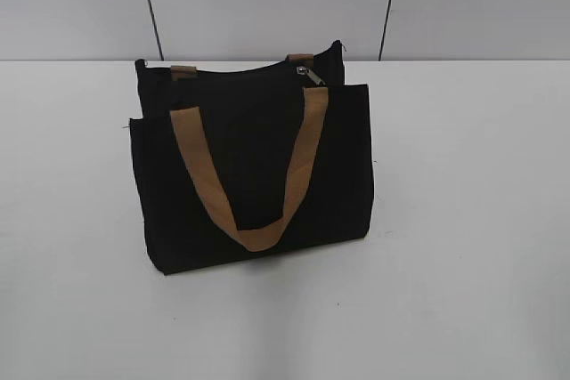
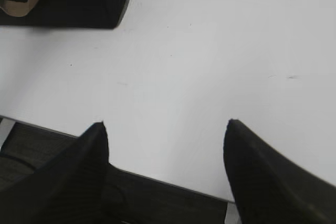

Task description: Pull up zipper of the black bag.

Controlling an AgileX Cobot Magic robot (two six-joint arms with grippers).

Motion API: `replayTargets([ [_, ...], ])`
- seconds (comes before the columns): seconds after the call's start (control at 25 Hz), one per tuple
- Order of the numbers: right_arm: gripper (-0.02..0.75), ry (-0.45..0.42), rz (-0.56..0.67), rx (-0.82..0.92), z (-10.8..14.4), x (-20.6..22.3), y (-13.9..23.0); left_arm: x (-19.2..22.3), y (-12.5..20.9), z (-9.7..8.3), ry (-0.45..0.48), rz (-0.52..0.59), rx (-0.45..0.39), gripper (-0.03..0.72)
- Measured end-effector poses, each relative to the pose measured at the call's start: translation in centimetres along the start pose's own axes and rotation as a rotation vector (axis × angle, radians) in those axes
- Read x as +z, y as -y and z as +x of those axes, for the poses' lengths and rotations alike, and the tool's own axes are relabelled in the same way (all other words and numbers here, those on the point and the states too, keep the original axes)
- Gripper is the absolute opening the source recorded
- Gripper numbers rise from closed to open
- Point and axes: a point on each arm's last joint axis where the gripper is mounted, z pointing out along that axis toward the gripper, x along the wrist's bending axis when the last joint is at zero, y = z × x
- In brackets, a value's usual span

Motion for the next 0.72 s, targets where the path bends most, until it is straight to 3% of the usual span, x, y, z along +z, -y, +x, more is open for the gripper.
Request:
replayTargets([
  [0.2,0.531,0.019,-0.056,-0.011,-0.14,-0.35,0.92,0.76,0.15,-0.01,0.003,-0.015,0.022,0.403],
  [0.72,0.507,0.024,-0.062,-0.046,-0.17,-0.33,0.88,1.1,0.12,-0.15,0.019,-0.034,0.051,0.403],
])
